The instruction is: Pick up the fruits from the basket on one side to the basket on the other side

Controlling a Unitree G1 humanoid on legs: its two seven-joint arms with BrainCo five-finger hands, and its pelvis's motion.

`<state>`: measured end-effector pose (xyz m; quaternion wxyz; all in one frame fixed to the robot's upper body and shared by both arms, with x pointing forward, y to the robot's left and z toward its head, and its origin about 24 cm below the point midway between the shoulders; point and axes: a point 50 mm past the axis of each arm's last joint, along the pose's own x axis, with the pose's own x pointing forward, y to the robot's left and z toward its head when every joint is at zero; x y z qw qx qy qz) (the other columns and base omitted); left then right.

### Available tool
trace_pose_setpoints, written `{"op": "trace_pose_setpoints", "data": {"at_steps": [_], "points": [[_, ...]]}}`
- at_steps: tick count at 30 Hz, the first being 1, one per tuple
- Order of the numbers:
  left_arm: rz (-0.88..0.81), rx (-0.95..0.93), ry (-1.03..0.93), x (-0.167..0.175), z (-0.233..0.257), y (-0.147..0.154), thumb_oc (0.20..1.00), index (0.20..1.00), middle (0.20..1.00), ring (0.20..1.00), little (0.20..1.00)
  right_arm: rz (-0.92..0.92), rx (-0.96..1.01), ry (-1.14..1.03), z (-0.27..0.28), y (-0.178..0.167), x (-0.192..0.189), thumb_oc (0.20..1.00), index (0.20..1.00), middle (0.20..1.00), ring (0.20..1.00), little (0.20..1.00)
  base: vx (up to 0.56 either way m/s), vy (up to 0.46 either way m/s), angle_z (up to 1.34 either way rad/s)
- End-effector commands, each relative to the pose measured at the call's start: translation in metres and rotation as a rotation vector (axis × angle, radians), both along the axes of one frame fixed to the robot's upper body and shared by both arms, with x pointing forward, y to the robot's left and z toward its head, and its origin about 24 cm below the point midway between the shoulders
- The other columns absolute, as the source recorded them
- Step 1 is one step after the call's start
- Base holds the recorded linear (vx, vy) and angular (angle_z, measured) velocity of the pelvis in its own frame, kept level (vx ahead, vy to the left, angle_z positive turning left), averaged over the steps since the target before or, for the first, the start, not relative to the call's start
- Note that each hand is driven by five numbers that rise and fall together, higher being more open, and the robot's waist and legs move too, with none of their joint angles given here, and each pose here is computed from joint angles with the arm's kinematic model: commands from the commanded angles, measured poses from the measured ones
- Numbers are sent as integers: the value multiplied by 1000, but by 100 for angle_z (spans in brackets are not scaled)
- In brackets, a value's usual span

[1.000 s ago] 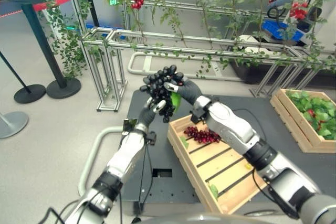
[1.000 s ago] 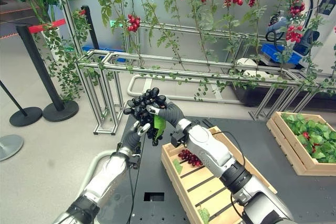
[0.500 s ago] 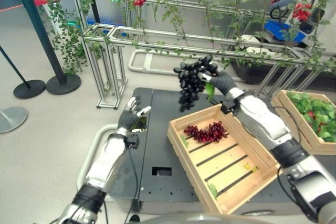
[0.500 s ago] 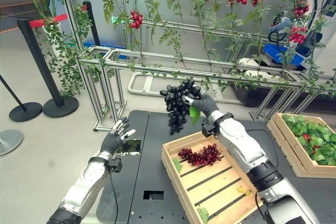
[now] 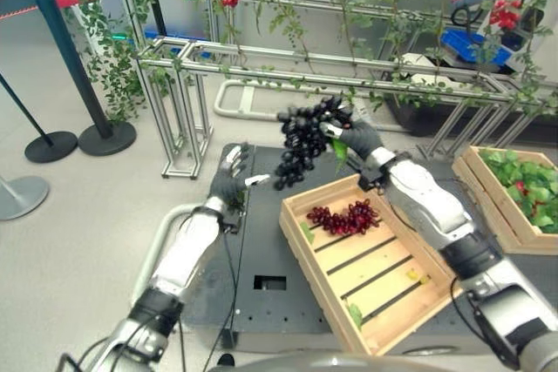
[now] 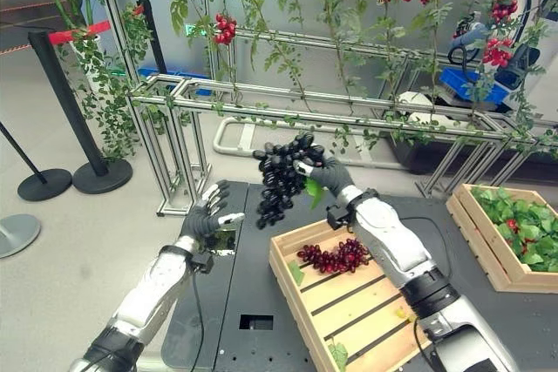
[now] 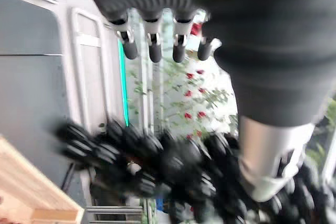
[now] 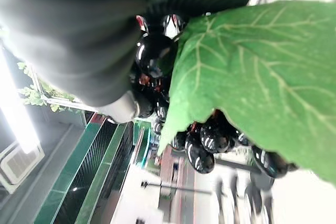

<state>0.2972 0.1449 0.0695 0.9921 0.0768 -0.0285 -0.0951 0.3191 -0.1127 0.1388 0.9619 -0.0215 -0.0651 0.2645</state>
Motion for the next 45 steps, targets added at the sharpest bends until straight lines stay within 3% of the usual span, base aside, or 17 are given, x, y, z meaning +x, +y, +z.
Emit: {"op": "trace_pose_setpoints", "data": {"at_steps": [1, 13, 25, 30, 45], "points": [[-4, 34, -92, 19, 18, -12, 1000, 1000, 1000, 1000, 1000, 78, 107, -191, 55, 23, 7, 200, 200, 200, 200, 200, 0, 0, 0], [-42, 48, -86, 33, 21, -41, 1000, 1000, 1000, 1000, 1000, 281, 238, -138, 53, 83, -12, 200, 200, 200, 200, 200, 0, 0, 0], [-10, 128, -1, 35, -3, -39, 1000, 1000, 1000, 1000, 1000, 392, 289, -124, 60, 110, -24, 200, 200, 200, 200, 200, 0, 0, 0], [70, -11, -46, 36, 8, -42, 1000, 1000, 1000, 1000, 1000, 403, 429, -55, 56, 120, -32, 200, 200, 200, 200, 200, 0, 0, 0], [39, -361, -86, 22, 30, -46, 1000, 1000, 1000, 1000, 1000, 392, 517, 9, 44, 115, -39, 200, 200, 200, 200, 200, 0, 0, 0]]}}
